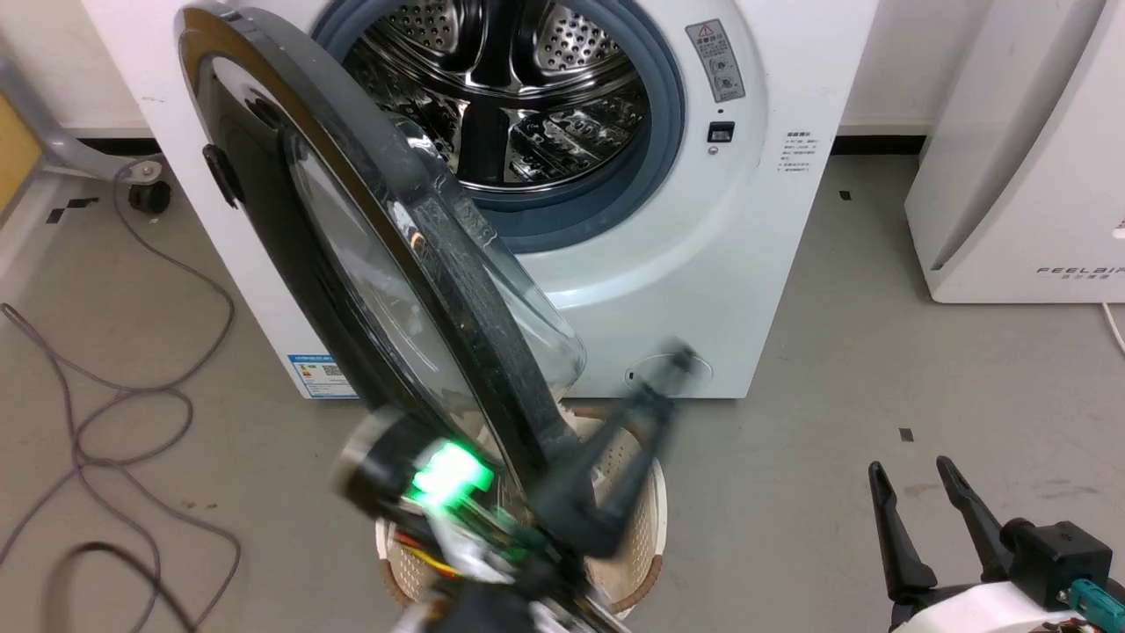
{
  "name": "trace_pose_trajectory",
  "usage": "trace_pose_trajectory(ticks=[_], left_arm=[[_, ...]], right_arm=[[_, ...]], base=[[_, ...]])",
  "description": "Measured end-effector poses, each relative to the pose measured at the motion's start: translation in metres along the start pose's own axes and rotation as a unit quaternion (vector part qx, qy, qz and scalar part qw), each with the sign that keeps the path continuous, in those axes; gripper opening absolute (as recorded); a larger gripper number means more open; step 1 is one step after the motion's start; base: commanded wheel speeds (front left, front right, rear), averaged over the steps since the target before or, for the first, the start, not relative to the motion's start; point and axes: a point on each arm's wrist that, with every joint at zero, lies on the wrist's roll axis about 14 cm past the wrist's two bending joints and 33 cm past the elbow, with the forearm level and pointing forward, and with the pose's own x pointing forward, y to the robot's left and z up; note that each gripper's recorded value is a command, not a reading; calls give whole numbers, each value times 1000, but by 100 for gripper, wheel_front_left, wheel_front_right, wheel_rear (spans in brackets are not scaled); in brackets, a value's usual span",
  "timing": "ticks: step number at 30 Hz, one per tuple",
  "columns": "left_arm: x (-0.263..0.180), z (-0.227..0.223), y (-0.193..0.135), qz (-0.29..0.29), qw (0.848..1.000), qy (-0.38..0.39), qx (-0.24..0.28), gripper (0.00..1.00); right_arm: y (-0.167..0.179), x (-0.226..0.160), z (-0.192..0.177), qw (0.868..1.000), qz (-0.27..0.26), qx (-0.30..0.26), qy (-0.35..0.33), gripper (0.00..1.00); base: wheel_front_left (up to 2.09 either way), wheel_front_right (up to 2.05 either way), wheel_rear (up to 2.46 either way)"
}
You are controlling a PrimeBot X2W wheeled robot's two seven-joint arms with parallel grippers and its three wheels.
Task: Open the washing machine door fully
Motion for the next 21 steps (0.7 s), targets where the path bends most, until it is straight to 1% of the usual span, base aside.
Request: trace_pose_trajectory(ticks=[5, 10, 16, 18, 21], left_arm=[[-17, -36, -39, -40, 993, 89, -67, 0], [-35, -67, -61, -61, 979, 163, -104, 0], [-55, -102, -74, -77, 964, 225, -115, 0], [-63, -118, -72, -68, 958, 254, -112, 0], [-70, -138, -58, -38, 953, 284, -101, 0]], right_arm=[[0, 0, -4, 1000, 1, 0, 10, 100], [1, 0, -6, 1000, 1, 0, 14, 100], [1, 1, -11, 1000, 2, 0, 22, 100], [1, 0, -12, 1000, 1, 0, 25, 100], [1, 0, -14, 1000, 1, 0, 28, 100]], base=[[0, 0, 0], [0, 0, 0], [0, 0, 0], [0, 0, 0], [0, 0, 0]])
